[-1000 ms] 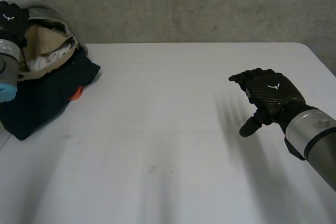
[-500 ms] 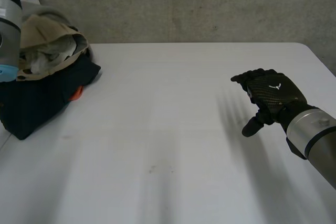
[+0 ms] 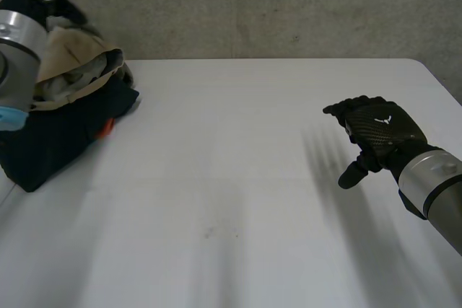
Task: Fold the laundry.
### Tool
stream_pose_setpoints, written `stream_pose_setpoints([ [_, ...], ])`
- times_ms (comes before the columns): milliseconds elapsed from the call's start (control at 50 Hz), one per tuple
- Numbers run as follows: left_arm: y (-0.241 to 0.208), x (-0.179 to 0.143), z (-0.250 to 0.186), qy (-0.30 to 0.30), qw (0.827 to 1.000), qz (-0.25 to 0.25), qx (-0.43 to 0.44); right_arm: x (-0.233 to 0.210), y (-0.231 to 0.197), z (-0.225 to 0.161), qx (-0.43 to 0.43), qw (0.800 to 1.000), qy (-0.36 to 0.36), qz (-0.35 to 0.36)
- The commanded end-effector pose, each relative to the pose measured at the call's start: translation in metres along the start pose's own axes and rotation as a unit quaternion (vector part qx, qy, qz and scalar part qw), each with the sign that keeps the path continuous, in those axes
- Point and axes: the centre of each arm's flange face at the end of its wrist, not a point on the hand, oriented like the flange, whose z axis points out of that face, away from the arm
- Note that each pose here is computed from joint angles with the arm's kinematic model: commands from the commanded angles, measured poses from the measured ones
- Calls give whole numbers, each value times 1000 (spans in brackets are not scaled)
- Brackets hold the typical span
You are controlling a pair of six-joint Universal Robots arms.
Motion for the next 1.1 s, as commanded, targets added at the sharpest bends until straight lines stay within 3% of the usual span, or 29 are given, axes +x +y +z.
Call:
stream_pose_setpoints([
  [20, 66, -43, 21, -28, 995, 67, -68, 0, 1, 0, -2, 1000, -1, -5],
  [140, 102, -80, 29, -48, 990, 72, -109, -1, 5, 2, -10, 1000, -3, -4],
  [380, 146, -81, 30, -26, 989, 66, -128, -3, 13, 7, -23, 1000, -9, -2],
  [580, 142, -75, 32, -29, 990, 66, -123, -3, 16, 9, -28, 1000, -11, -7],
  [740, 56, -69, 49, -54, 995, 82, -25, -3, 16, 9, -28, 999, -11, -11],
  [880, -49, -47, 47, -43, 994, 53, 89, -4, 16, 9, -29, 999, -11, -11],
  [960, -99, -29, 36, -20, 991, -14, 129, -3, 16, 9, -29, 999, -10, -11],
  [980, -116, -16, 28, -1, 989, -51, 140, -3, 16, 9, -29, 999, -10, -11],
  [1100, -150, 36, -6, 79, 971, -179, 138, 7, 14, 11, -26, 1000, 6, -6],
])
